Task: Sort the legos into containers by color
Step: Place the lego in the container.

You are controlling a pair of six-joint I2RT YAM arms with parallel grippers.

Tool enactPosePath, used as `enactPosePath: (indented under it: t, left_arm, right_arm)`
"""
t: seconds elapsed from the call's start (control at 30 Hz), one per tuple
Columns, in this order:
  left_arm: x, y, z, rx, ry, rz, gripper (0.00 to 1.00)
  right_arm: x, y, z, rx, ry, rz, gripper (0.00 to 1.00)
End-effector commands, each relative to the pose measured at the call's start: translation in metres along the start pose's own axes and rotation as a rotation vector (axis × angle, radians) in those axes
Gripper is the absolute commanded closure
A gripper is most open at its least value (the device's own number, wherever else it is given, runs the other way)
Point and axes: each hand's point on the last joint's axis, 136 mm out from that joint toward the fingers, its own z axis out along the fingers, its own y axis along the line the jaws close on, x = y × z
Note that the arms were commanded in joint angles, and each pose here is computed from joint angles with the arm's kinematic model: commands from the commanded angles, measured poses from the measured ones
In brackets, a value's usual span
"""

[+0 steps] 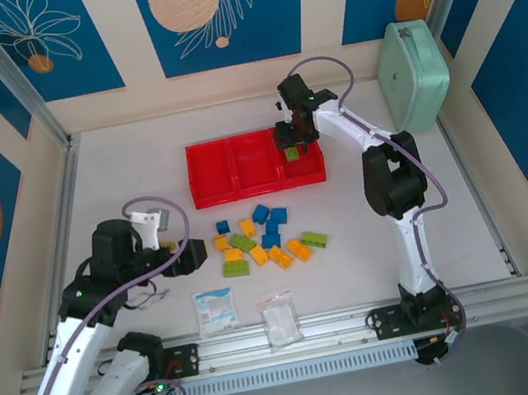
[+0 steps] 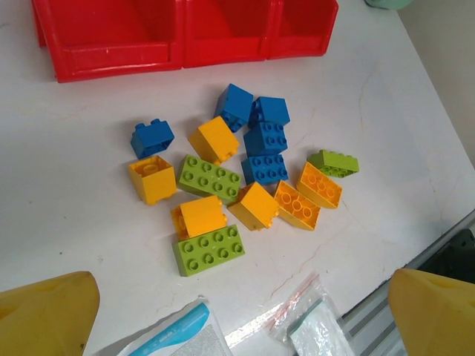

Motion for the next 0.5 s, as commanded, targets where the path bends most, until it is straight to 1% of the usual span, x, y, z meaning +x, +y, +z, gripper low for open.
enactPosePath:
  t: [0.0,0.03,0.1,0.27,0.37,0.47]
  left_arm:
    - [-0.006,-0.014,-0.009,0.053,-0.03,0.046,0.01]
    - [-0.006,-0.014,-0.01,0.053,-0.04,0.05,0.01]
    - [-0.007,-0.016,-0.012,0.066,-0.061,0.055,0.01]
    - [-0.007,-0.013,-0.011,0.054,-0.081,0.034,0.01]
    - [-0.007,-0.01,-0.008,0.053,-0.092,0.003,0.01]
    - [-0.01,-0.01,-0.008,0.055,-0.121,-0.011,0.01]
  right_arm:
    - [0.004,0.007,-0.008,-0.034,0.014,-0.001,0.4]
    - [0.005,0.007,-0.013,-0.038,0.011,0.002,0.35]
    - [0.006,0.01,-0.025,-0.047,0.001,0.012,0.29]
    - [0.018,0.017,-0.059,-0.09,-0.025,0.015,0.21]
    - [0.037,0.023,-0.081,-0.129,-0.024,-0.026,0.16]
    - [0.064,0.034,-0.101,-0.159,-0.022,-0.128,0.14]
